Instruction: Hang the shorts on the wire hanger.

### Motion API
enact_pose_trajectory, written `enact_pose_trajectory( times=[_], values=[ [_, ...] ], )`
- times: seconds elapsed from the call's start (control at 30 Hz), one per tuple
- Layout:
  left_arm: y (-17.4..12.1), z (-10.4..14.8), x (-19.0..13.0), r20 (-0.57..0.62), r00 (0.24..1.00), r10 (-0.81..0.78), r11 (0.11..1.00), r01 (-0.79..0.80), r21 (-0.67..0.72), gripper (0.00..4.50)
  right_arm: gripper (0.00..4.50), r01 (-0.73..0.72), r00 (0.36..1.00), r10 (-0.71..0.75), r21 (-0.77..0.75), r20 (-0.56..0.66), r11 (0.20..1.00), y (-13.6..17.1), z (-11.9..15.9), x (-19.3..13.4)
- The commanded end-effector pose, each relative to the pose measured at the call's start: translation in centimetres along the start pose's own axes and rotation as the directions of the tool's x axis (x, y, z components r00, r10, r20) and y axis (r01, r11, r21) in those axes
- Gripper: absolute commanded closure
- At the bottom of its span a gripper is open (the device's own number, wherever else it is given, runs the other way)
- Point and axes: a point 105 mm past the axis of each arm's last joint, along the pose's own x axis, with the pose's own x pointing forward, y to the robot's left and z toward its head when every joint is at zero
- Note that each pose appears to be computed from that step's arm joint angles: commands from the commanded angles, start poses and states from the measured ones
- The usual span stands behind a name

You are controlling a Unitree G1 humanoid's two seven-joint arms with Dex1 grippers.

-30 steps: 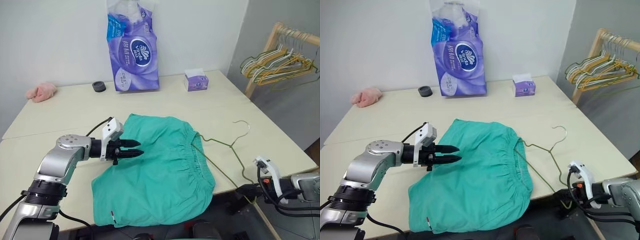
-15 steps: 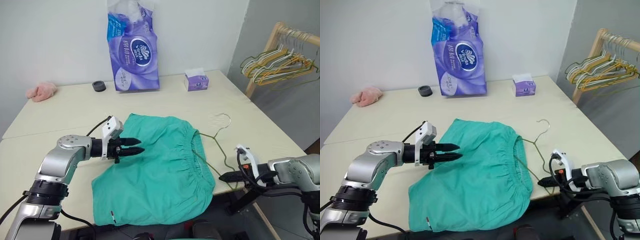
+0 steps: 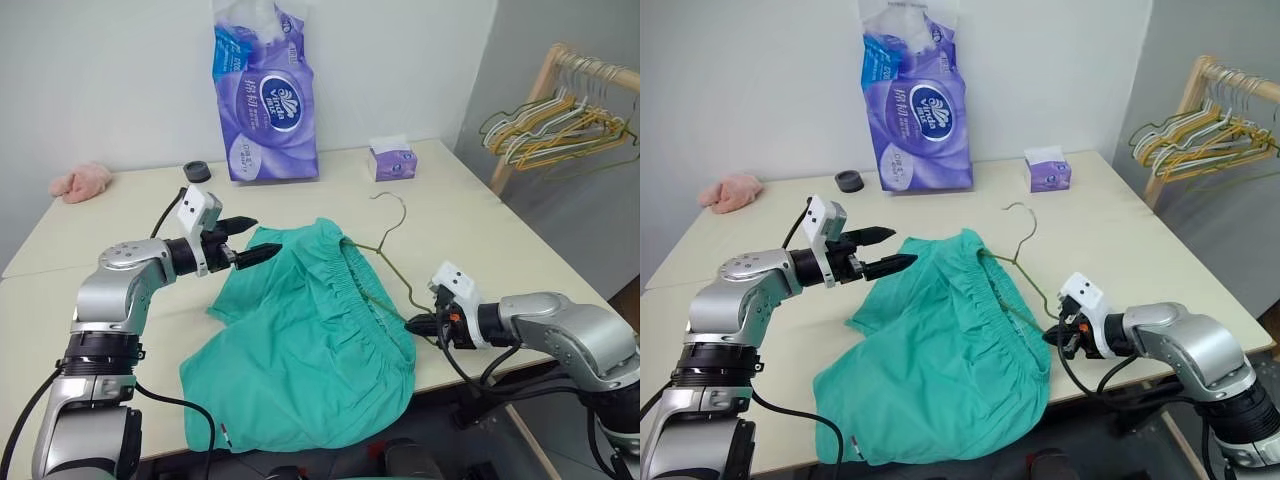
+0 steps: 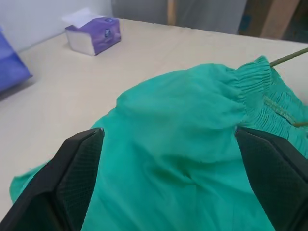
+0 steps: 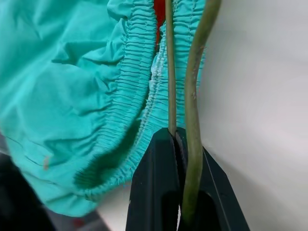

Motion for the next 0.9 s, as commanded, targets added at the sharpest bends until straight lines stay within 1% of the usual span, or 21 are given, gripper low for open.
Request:
enact_pose_trajectory(
  times=[0.03,0.1,0.2,0.27,0.37,0.4,0.47,0.53,0.63,0.7,0.73,0.77,0.9],
  values=[
    [-1.7,1.5,-0.2,-0.177,0.972,-0.157,0.917,0.21,0.34,0.04,4.5,0.008,1.0,-0.003,-0.21,0.025,0.978,0.3,1.7,-0.3],
    [-2.0,1.5,0.2,-0.235,0.953,-0.192,0.862,0.279,0.424,0.04,4.5,0.001,1.0,0.003,-0.279,0.013,0.96,0.4,1.8,-0.2],
    [-2.6,1.9,1.1,-0.245,0.94,-0.239,0.819,0.331,0.468,0.04,4.5,-0.011,1.0,0.015,-0.346,0.01,0.938,0.6,2.1,-0.1],
    [-3.2,2.1,1.8,-0.245,0.927,-0.284,0.799,0.37,0.474,0.04,4.5,-0.02,1.0,0.026,-0.381,0.01,0.924,0.9,2.4,0.0],
    [-4.0,1.7,2.1,-0.264,0.904,-0.336,0.781,0.424,0.459,0.04,4.5,-0.022,0.999,0.032,-0.406,0.017,0.914,1.1,2.8,0.1],
    [-4.3,1.3,2.1,-0.278,0.893,-0.353,0.775,0.446,0.449,0.04,4.5,-0.023,0.999,0.033,-0.417,0.018,0.909,1.2,2.9,0.2],
    [-5.2,-0.4,2.0,-0.333,0.855,-0.399,0.755,0.512,0.409,0.04,4.5,-0.02,0.999,0.037,-0.453,0.029,0.891,1.4,3.4,0.2],
    [-6.0,-2.1,1.5,-0.384,0.808,-0.447,0.746,0.574,0.338,0.04,4.5,-0.01,0.998,0.038,-0.478,0.049,0.878,1.6,4.2,0.2],
    [-5.9,-3.2,1.1,-0.415,0.791,-0.45,0.747,0.588,0.31,0.04,4.5,-0.001,0.997,0.038,-0.51,0.062,0.86,1.7,4.6,0.1],
    [-5.7,-3.6,1.2,-0.413,0.797,-0.44,0.761,0.575,0.3,0.04,4.5,0.004,0.997,0.04,-0.528,0.073,0.849,1.8,5.0,0.0],
    [-5.6,-3.7,1.2,-0.413,0.798,-0.44,0.766,0.573,0.292,0.42,4.5,0.006,0.996,0.042,-0.534,0.078,0.846,1.9,5.2,0.0],
    [-5.5,-3.8,1.3,-0.408,0.802,-0.436,0.771,0.566,0.29,0.6,4.5,0.008,0.996,0.043,-0.537,0.083,0.843,1.9,5.3,0.0],
    [-5.6,-3.7,1.8,-0.37,0.819,-0.439,0.792,0.547,0.272,1.82,4.5,0.01,0.994,0.05,-0.548,0.095,0.837,2.0,5.7,-0.2]
  ],
)
